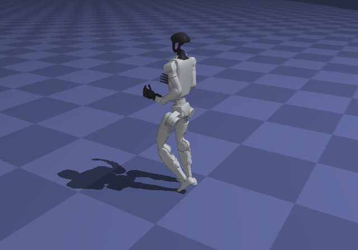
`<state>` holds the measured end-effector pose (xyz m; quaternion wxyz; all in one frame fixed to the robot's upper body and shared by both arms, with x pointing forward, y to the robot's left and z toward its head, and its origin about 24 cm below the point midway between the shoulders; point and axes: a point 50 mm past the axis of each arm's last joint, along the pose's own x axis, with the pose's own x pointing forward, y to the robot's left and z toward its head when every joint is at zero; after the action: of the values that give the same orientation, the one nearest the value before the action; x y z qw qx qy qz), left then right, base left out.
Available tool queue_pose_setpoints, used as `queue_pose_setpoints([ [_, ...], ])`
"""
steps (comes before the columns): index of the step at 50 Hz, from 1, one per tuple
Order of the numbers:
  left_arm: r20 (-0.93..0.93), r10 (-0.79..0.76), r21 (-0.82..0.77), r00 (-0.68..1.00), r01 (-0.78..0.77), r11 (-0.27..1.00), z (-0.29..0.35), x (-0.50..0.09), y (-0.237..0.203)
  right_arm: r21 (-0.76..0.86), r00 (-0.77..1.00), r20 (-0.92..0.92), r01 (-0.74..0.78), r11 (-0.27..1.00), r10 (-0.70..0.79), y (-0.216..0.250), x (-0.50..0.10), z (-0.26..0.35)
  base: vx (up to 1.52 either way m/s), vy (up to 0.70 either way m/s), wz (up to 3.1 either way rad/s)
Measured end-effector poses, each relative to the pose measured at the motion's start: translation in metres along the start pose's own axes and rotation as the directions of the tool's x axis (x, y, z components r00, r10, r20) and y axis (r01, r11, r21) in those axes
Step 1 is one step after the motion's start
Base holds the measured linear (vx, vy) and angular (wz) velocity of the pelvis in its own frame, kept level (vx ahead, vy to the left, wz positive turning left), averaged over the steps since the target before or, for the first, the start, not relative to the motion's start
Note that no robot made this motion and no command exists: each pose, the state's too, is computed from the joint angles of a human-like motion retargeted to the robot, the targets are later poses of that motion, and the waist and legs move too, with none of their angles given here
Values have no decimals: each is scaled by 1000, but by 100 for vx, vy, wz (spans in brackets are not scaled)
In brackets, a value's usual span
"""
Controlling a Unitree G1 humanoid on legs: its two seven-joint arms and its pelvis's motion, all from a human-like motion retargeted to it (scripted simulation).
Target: Walk run
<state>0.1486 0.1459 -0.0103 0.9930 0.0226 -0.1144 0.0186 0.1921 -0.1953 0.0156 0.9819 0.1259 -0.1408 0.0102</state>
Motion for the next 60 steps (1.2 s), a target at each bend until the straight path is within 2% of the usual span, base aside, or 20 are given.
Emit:
queue_pose_setpoints([
  [5, -79, -52, 81, 996, 59, 995, -8, -21, 15, -108, 979, 68, -183, 977, 191, 5, 16, 26, 112, -31, -57],
  [10, -51, -59, 102, 997, 64, 993, -5, -9, 20, -196, 963, 60, -246, 949, 262, 8, 11, 38, 143, -45, -3],
  [13, -7, -59, 96, 998, 60, 994, 0, 3, 18, -198, 967, 44, -236, 951, 250, 10, -1, 33, 136, -31, 46],
  [15, 46, -4, 105, 999, -1, 994, 4, 15, 26, -164, 965, -7, -259, 952, 261, 12, -9, 20, 119, 34, 37],
  [20, 123, 15, 54, 992, -22, 998, 14, 32, 0, -65, 947, -203, -267, 962, 249, 13, -48, -11, 98, 11, 56],
  [28, 204, -125, -25, 971, 133, 991, 30, 47, -23, -190, 924, -358, -211, 959, 133, 11, -98, -20, 81, -13, 246],
  [34, 260, -205, 6, 944, 211, 977, 40, 61, -19, -178, 929, -331, -231, 957, 163, 31, -87, -26, 73, -41, 247],
  [38, 245, -180, -12, 953, 188, 982, 35, 60, -23, -95, 918, -308, -292, 952, 251, 40, -63, -35, 41, -46, 115],
  [42, 167, -156, -41, 974, 165, 985, 22, 45, -36, -60, 936, -252, -267, 962, 244, 34, -38, -35, 21, -15, 260],
  [50, 83, -239, 46, 967, 236, 971, 8, 24, -20, -193, 952, -133, -297, 935, 275, 18, -11, -7, 6, -11, 168],
  [60, 94, -118, 126, 989, 106, 986, 14, 23, 1, -178, 953, -157, -285, 942, 259, 17, -22, -8, 20, -6, 190],
])
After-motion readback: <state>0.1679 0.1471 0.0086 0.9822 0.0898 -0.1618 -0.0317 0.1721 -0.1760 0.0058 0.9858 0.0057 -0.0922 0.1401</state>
